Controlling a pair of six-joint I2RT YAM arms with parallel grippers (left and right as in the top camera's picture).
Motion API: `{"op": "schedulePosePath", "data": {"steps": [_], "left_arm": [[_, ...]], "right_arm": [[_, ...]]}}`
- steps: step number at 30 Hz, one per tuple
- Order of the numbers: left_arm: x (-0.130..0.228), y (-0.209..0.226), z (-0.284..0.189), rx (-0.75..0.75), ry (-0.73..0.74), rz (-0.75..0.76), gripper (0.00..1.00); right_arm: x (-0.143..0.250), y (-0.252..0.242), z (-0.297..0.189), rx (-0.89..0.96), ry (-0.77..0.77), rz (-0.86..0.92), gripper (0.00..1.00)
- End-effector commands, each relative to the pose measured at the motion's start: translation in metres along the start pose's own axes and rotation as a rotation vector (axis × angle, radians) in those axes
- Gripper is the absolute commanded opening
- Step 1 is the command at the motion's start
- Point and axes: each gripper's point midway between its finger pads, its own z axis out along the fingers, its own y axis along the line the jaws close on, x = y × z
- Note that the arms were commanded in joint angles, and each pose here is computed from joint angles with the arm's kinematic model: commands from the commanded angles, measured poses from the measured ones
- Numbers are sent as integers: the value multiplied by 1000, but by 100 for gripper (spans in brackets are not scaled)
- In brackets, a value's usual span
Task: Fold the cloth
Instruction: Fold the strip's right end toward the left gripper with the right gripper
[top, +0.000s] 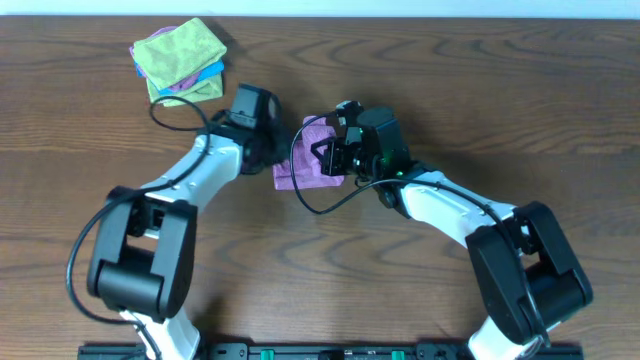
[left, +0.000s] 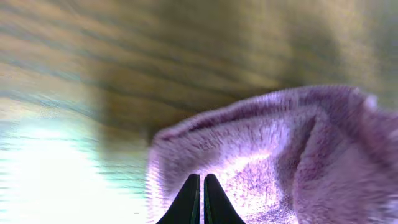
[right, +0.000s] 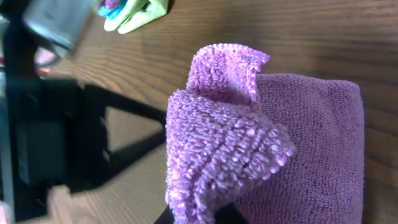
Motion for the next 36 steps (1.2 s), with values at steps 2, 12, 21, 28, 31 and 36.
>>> {"op": "schedulePosePath", "data": {"steps": [2,12,21,28,31,36], "left_arm": [[-35,3,-35,5,-112,23,6],[-49,24,-61,-15,-155,-24,6],[-50,29,-62,-22,-155,-25,6],[-56,41,-65,-34,-166,-52,6],[-58,46,-67,-38,-172,-62,6],[-61,53,-69,-45,-178,-77,6]], "right_arm": [[-3,5,6,13,-11,-28,1],[8,3,27,17,29,-30,1],[19,4,46,19,82,-27,1],[25,7,51,15,96,-34,4],[27,12,51,-10,106,-37,16],[34,30,49,-111,152,-38,33]]}}
